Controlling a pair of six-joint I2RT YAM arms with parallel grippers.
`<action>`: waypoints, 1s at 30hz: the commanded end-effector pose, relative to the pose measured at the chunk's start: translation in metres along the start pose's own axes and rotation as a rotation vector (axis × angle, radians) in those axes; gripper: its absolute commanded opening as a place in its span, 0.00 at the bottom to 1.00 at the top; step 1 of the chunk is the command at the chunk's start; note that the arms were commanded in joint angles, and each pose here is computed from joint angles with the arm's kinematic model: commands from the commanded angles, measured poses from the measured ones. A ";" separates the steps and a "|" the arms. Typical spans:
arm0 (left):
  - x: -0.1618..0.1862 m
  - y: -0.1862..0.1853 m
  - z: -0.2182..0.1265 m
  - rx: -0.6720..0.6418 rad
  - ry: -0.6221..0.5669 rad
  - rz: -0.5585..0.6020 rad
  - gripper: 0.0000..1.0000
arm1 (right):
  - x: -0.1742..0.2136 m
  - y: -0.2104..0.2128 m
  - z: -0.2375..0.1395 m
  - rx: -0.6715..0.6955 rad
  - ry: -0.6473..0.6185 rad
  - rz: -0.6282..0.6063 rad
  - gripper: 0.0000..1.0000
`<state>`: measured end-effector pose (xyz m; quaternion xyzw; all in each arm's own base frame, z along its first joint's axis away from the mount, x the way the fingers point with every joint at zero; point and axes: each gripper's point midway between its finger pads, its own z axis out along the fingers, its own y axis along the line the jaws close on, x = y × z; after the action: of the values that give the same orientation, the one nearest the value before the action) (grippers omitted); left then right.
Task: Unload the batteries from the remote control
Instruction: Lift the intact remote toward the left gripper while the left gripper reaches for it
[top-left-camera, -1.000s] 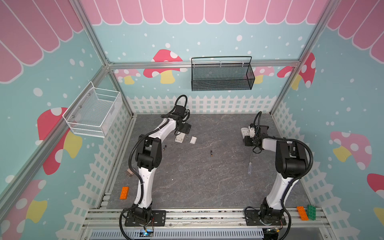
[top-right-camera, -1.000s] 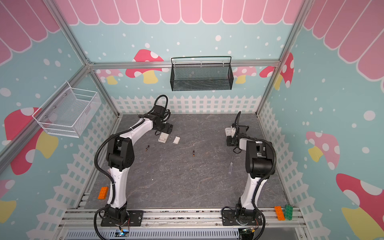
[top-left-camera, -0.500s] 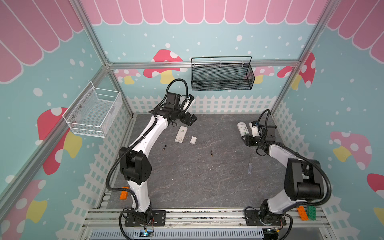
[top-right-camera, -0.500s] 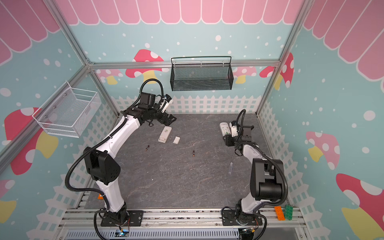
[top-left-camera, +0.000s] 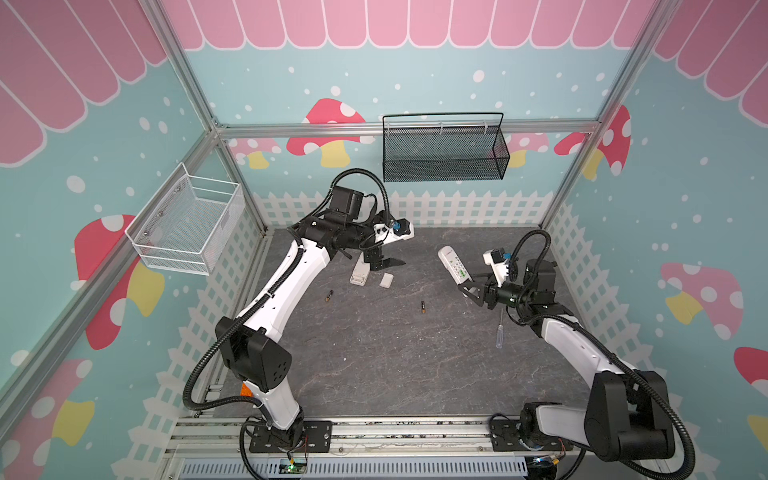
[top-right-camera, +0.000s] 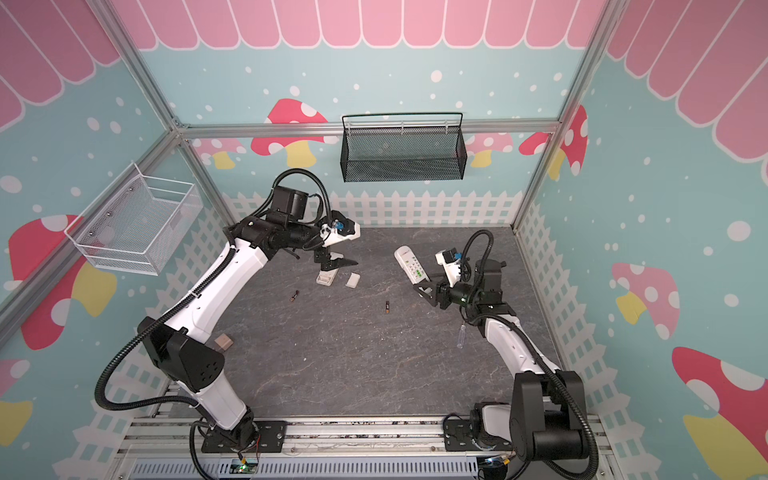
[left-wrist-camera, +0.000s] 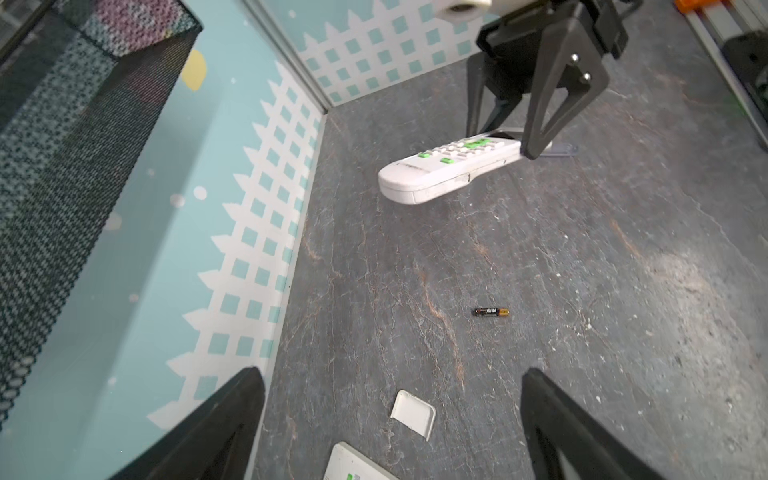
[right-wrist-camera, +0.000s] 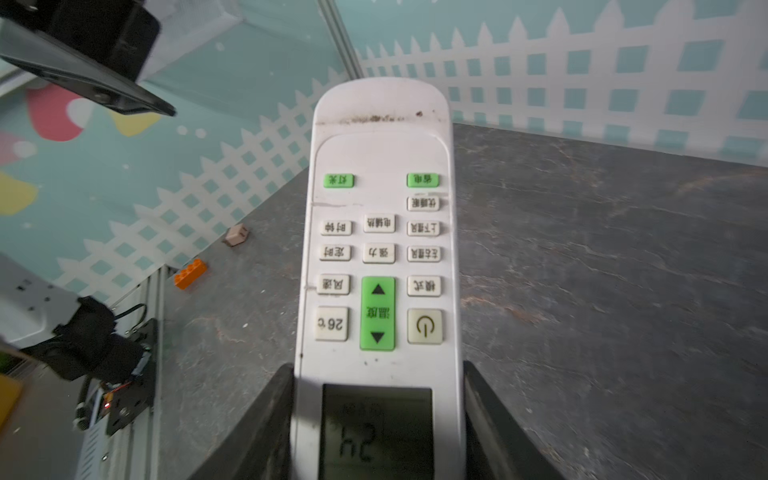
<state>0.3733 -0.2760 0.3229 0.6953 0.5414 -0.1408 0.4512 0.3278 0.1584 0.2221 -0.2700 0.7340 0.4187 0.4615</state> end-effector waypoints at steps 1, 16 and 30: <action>-0.014 -0.030 0.003 0.120 -0.039 0.300 0.96 | -0.003 0.043 -0.001 -0.222 -0.013 -0.053 0.19; -0.009 -0.056 0.031 0.246 -0.117 0.659 0.84 | 0.011 0.076 0.024 -0.448 0.061 -0.017 0.16; -0.008 -0.083 0.040 0.345 -0.204 0.749 0.52 | 0.012 0.073 0.029 -0.472 0.073 0.001 0.13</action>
<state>0.3155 -0.3112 0.2753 0.8780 0.2185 -0.1236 0.4075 0.2823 0.2172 0.2208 -0.3591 0.6575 0.5620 0.3506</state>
